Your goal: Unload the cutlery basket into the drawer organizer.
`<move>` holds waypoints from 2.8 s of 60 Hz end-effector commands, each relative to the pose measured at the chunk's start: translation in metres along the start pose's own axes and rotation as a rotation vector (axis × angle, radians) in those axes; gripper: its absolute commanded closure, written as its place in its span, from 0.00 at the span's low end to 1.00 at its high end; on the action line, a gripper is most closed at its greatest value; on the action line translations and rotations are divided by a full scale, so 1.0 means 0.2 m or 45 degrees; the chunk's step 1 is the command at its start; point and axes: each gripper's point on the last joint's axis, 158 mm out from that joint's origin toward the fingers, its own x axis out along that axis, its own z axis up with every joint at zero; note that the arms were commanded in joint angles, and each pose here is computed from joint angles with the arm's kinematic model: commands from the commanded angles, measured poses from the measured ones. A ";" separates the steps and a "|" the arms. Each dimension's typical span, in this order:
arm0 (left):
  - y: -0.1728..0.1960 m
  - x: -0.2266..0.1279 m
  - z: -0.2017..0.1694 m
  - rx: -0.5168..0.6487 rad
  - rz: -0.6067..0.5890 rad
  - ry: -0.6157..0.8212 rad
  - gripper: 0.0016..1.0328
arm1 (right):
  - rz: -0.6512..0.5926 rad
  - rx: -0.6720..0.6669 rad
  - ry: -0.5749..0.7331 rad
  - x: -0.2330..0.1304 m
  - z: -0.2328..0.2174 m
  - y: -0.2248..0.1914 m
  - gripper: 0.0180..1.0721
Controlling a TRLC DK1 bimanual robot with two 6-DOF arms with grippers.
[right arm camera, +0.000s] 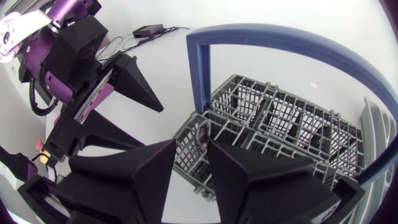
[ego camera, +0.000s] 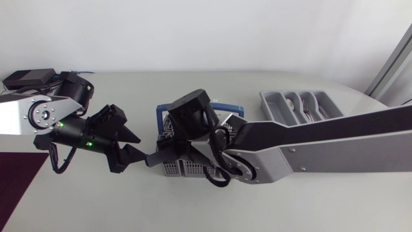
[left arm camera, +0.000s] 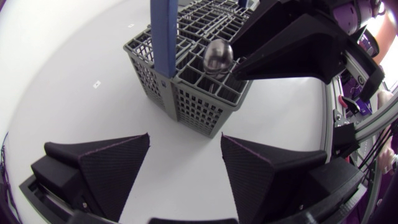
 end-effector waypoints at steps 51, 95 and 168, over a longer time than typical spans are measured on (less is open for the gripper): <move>-0.03 0.04 -0.05 -0.001 -0.046 0.019 0.05 | 0.020 0.002 0.005 -0.01 -0.09 -0.03 0.91; -0.04 0.05 -0.06 -0.001 -0.057 0.028 0.05 | 0.056 -0.033 -0.104 -0.12 0.03 0.00 0.95; -0.12 -0.02 0.00 0.021 -0.034 -0.030 0.05 | 0.170 -0.258 -0.252 -0.54 0.31 0.20 0.95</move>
